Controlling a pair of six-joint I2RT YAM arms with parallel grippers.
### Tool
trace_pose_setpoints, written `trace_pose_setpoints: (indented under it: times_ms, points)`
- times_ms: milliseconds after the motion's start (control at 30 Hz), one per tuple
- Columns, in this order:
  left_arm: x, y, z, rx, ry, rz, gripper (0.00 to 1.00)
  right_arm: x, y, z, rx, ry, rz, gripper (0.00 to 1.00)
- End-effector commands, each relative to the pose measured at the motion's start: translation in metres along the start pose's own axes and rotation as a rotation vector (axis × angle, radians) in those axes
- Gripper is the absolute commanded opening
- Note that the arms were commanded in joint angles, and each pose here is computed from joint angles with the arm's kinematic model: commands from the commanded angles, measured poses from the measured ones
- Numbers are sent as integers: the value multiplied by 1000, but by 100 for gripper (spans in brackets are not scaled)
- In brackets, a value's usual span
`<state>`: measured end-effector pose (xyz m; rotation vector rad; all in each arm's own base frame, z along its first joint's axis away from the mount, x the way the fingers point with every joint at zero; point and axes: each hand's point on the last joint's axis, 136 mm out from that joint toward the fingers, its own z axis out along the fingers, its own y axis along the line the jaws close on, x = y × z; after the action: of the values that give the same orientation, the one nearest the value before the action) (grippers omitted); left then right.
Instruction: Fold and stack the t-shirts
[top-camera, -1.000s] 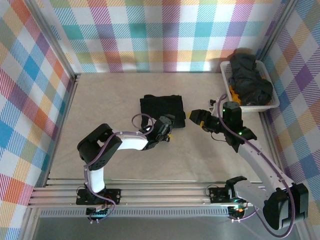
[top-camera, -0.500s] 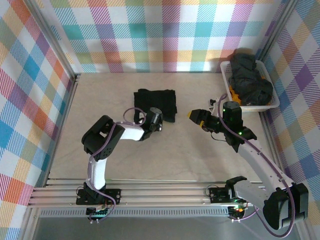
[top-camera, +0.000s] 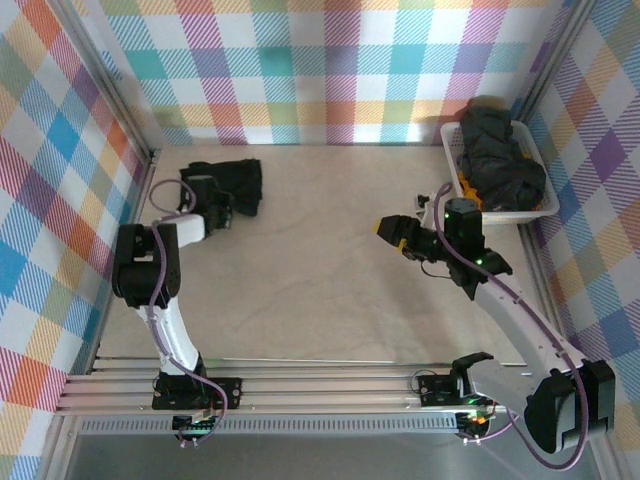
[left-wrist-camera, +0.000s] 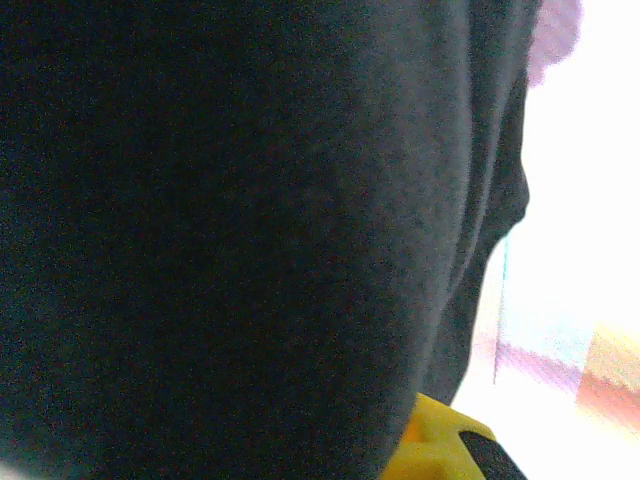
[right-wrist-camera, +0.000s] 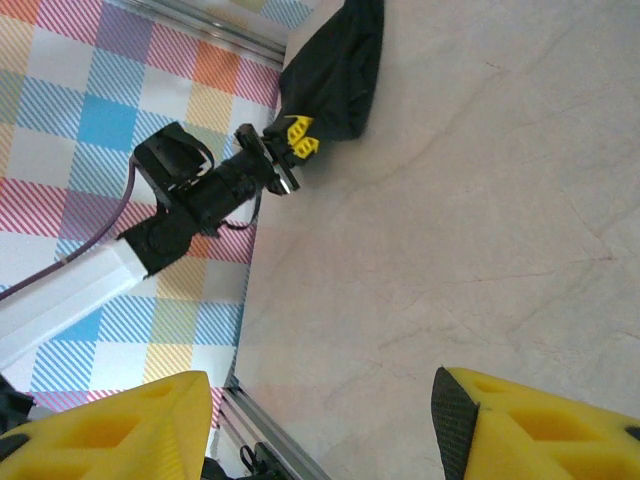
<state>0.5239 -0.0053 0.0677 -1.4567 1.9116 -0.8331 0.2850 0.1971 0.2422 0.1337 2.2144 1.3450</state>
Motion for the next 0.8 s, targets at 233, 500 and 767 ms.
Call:
trace_pose_setpoints:
  times_ms: [233,500,767]
  points:
    - [-59,-4,50,-49,136,207,0,-14,11,8,-30,13,-45,60]
    - [-81,4,52,-78,130,214,0,-19,11,15,-33,19,-43,60]
    - [-73,-52,-50,33,28,208,100,-39,21,-6,21,-117,-103,64]
